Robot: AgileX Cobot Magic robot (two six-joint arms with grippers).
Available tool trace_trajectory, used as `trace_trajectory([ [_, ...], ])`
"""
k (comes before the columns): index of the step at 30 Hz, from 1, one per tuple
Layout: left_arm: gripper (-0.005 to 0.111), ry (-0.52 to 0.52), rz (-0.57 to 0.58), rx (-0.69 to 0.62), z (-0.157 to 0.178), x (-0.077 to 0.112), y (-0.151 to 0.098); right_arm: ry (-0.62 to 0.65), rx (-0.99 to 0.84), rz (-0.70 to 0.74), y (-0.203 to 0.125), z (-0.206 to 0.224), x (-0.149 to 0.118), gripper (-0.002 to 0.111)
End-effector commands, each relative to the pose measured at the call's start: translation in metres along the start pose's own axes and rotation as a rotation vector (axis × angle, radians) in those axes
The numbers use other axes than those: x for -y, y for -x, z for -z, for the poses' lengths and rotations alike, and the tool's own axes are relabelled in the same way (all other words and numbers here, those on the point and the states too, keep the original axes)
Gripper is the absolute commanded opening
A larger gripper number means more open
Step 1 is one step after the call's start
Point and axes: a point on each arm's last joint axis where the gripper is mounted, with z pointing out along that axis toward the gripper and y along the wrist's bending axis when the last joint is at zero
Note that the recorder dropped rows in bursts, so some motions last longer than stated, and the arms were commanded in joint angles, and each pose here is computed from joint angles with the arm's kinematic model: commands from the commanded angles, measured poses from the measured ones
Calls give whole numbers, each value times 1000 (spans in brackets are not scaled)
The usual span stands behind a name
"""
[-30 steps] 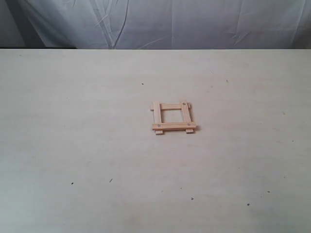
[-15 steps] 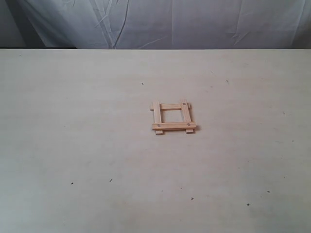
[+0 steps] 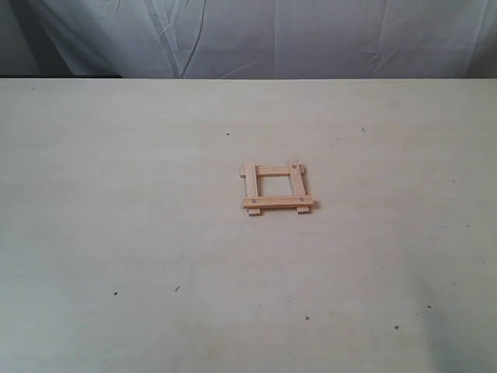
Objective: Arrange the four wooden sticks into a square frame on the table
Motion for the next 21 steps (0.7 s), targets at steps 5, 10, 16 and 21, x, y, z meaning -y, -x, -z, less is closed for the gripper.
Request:
trace_trajectory([
  [5, 0, 4, 5, 2, 1, 0, -1, -61, -43, -48, -31, -15, 4, 0],
  [10, 0, 3, 5, 6, 1, 0, -1, -63, -72, -55, -50, -22, 5, 0],
  [16, 0, 3, 5, 6, 1, 0, -1, -56, -58, -78, -49, -22, 4, 0],
  [21, 0, 3, 5, 6, 1, 0, -1, -51, -55, -92, -49, -23, 4, 0],
])
